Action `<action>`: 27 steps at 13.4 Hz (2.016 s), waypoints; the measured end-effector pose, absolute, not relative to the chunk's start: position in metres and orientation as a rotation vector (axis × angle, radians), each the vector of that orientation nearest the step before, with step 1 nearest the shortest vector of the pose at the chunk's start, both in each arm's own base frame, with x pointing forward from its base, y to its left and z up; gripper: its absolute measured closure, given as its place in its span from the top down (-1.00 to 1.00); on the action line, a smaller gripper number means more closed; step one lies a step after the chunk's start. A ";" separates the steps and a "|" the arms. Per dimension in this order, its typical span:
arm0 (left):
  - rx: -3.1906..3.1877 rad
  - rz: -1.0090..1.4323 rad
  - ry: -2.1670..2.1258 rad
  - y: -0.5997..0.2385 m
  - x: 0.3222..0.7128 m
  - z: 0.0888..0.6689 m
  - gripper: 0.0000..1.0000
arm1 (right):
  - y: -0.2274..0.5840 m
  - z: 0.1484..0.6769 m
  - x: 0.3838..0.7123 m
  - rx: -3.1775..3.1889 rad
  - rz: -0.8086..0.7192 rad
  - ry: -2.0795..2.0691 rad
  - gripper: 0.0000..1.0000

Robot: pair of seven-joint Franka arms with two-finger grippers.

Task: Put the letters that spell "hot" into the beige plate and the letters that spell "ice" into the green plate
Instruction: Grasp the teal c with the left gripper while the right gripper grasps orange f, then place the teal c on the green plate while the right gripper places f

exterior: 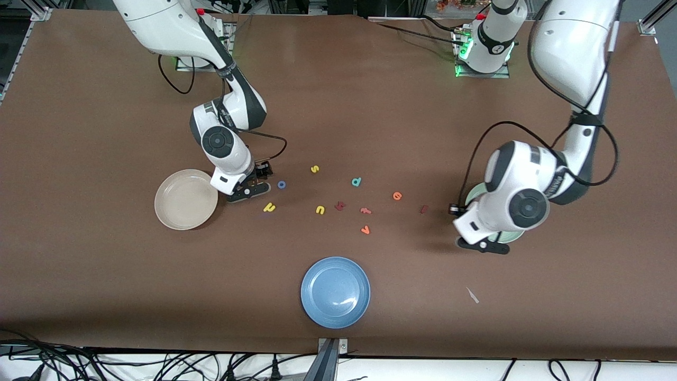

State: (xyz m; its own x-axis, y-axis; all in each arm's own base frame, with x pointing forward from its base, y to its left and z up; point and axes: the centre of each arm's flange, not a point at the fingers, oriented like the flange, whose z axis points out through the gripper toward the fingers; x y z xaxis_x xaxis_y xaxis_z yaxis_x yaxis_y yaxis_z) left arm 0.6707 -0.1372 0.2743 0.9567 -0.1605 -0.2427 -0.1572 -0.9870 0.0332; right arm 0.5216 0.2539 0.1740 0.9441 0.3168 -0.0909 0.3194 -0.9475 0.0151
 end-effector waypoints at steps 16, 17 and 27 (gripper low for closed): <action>3.013 -0.513 -0.343 -0.054 0.652 0.174 -0.02 | 0.251 0.182 0.526 3.086 -0.114 0.482 -0.61; 3.013 -0.506 -0.349 -0.056 0.653 0.179 0.15 | 0.253 0.189 0.530 3.088 -0.105 0.482 -0.61; 2.940 -0.378 -0.677 -0.206 0.631 0.243 0.69 | 0.133 0.257 0.592 2.976 -0.127 0.721 -0.61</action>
State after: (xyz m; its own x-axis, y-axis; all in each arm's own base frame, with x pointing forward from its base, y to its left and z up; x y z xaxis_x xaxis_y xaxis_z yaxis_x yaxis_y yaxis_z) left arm 0.6305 -0.2057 0.2429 0.8701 -0.4423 -0.2173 -0.4172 -0.8958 0.1529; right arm 0.5924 0.1327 0.2574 0.8860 0.4532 -0.0981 0.4595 -0.8865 0.0548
